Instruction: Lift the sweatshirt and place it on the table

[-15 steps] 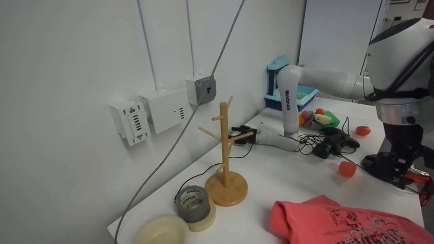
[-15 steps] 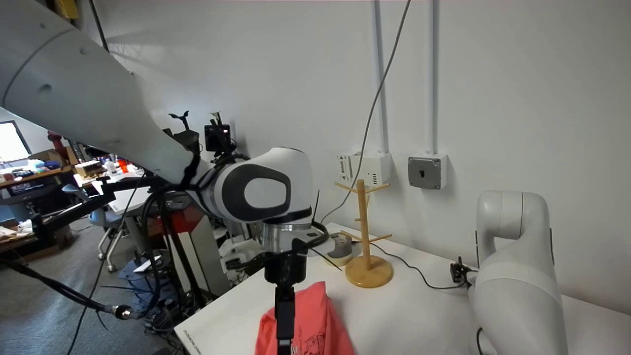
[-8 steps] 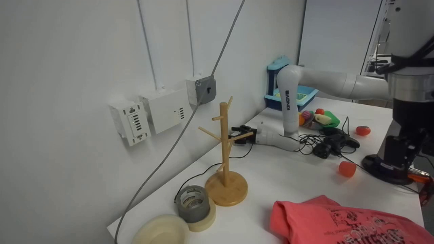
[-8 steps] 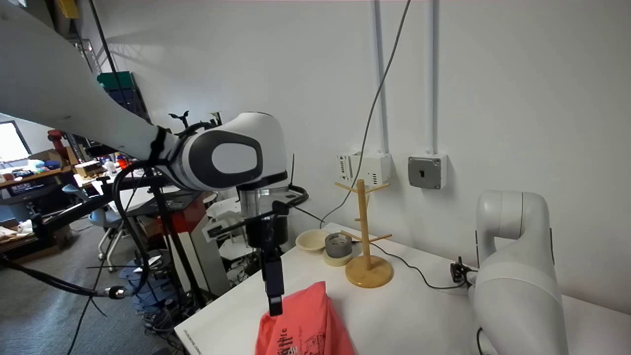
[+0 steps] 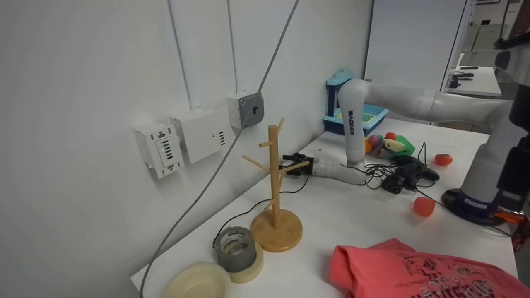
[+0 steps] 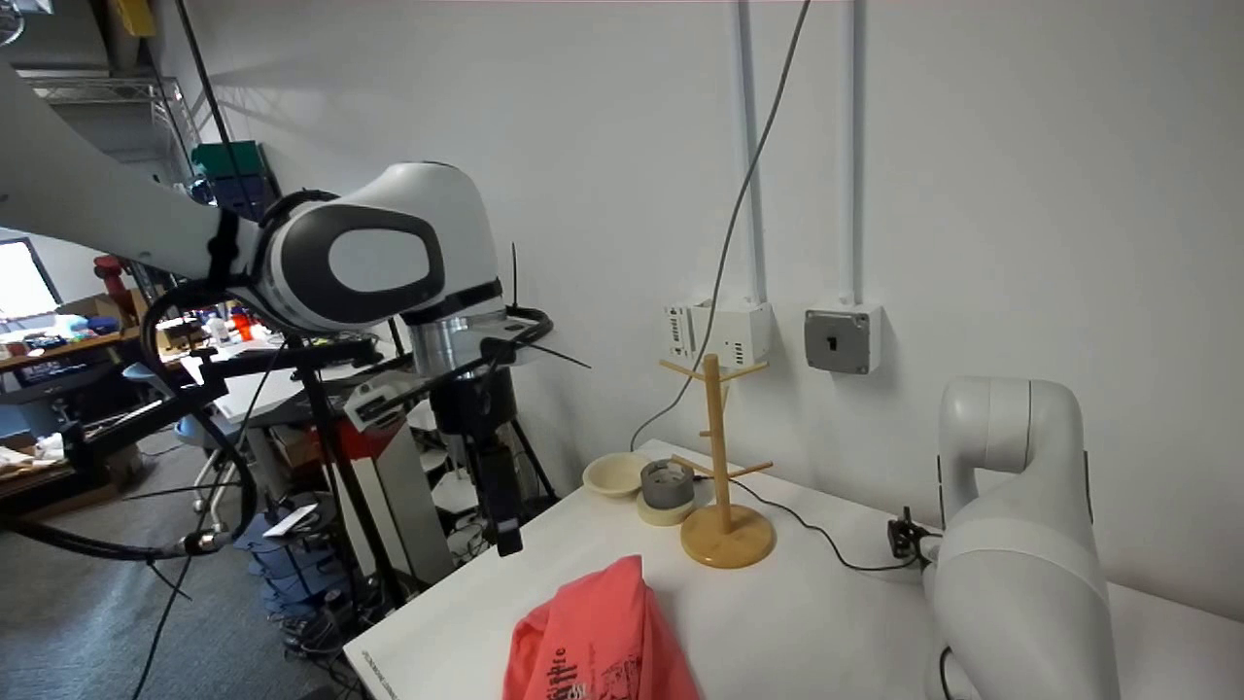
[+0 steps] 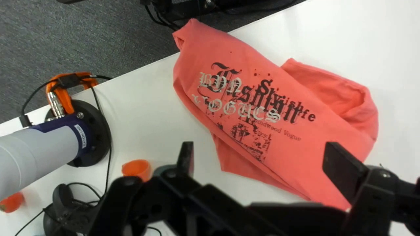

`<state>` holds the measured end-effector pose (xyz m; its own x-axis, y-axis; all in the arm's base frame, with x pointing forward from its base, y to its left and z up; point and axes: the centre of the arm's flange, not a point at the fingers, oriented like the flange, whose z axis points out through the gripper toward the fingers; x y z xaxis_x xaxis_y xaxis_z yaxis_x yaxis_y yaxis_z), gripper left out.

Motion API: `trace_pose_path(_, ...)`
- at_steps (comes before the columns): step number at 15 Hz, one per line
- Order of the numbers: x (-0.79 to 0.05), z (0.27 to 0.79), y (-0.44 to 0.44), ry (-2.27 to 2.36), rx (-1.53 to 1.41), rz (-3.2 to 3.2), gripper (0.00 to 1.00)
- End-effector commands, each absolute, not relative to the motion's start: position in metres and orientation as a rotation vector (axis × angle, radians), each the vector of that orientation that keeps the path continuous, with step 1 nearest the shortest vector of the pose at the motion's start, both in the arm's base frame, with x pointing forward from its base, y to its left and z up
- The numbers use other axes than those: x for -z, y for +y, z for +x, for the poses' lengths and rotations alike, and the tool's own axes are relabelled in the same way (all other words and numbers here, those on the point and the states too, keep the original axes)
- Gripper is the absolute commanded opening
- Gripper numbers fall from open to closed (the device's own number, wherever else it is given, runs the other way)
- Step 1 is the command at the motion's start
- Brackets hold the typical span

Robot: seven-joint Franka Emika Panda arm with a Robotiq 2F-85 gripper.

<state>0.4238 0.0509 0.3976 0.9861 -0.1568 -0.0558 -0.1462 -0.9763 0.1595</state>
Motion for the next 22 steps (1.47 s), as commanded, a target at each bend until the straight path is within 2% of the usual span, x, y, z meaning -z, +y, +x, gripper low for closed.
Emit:
trace_pose_path(1, -0.419, 0.399, 0.060, -0.137, -0.006, 3.053, 1.00)
trace_pose_path(3, -0.425, 0.395, 0.056, -0.123, -0.035, 3.073, 1.00)
trace_pose_path(4, -0.418, 0.412, 0.062, -0.158, 0.022, 3.027, 1.00)
trace_pose_path(22, -0.421, 0.405, 0.060, -0.146, 0.005, 3.037, 1.00)
